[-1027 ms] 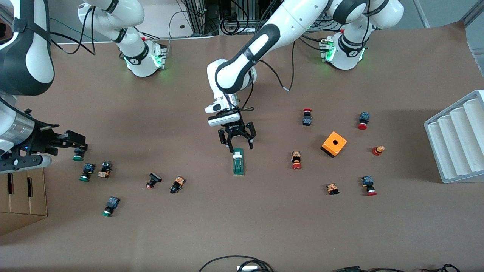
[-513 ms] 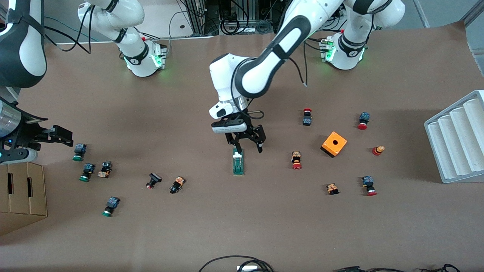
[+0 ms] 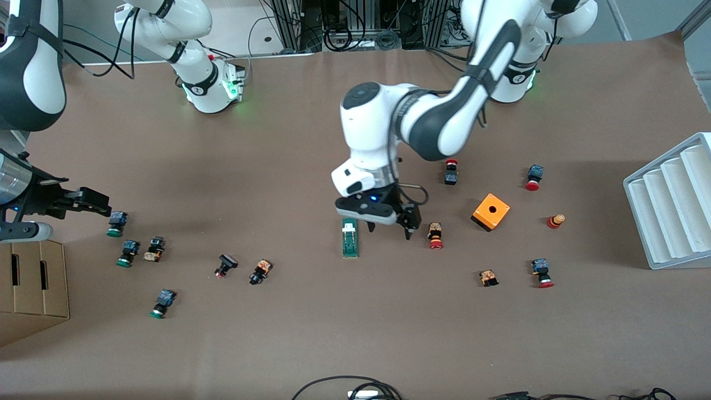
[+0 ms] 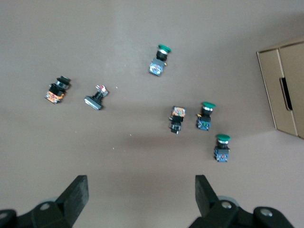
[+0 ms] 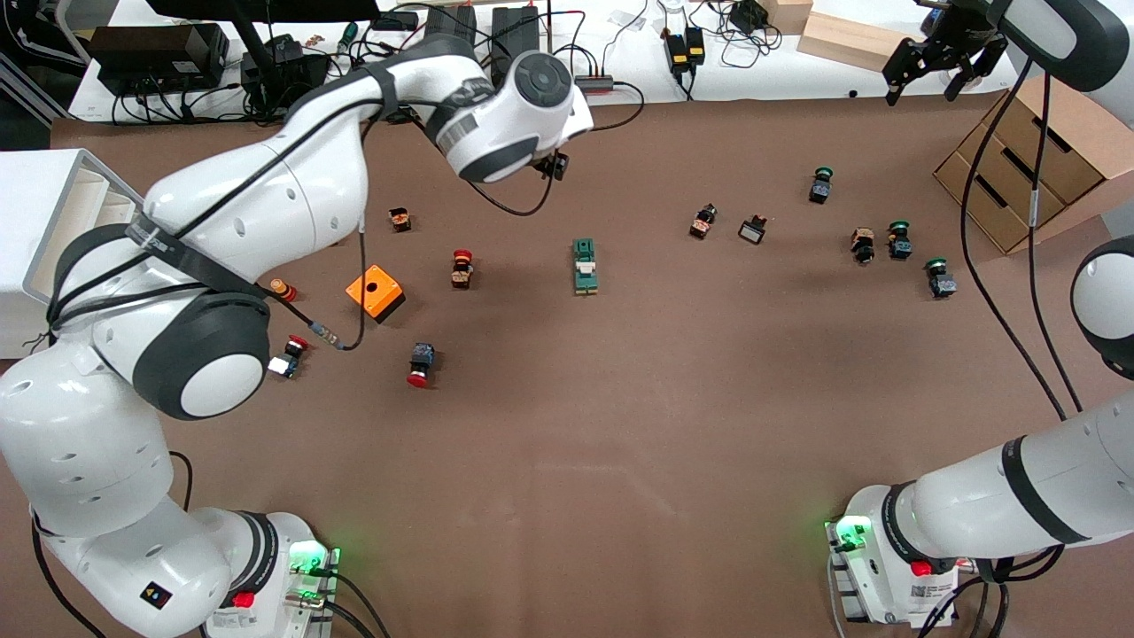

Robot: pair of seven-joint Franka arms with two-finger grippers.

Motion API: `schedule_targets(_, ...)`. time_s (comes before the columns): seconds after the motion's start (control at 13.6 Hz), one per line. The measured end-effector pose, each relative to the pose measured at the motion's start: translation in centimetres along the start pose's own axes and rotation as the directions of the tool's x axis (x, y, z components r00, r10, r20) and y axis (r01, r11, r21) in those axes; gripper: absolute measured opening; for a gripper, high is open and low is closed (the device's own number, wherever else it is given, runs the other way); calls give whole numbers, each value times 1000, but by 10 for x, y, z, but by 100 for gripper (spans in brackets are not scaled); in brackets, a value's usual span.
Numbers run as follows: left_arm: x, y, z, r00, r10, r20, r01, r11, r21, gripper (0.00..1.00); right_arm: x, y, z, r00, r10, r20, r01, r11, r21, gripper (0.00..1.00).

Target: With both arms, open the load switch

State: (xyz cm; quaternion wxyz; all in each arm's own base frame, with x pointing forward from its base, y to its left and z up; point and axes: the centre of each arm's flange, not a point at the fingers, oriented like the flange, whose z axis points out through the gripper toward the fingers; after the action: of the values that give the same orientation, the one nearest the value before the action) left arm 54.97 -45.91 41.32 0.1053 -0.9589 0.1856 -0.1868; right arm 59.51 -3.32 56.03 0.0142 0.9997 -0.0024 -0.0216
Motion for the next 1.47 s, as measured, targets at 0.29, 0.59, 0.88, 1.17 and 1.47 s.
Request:
schedule_targets(0.29,14,-46,-7,998,-34,59,40,994,-101,100,-4,34,3,998,61,14,-61,997,36,100)
schedule_targets(0.59,14,-85,-12,988,-54,146,76,985,-155,100,-3,26,3,998,54,15,-55,998,41,100)
schedule_targets(0.88,11,-168,-18,964,-67,259,126,967,-220,100,-4,19,3,999,42,25,-43,998,42,100)
schedule_targets(1.17,-1,-243,-34,945,-47,324,120,970,-210,100,-4,15,4,999,36,32,-38,998,44,100)
schedule_targets(1.47,-17,-303,-57,926,-120,358,191,967,-171,100,-5,1,8,998,12,58,-14,999,45,100)
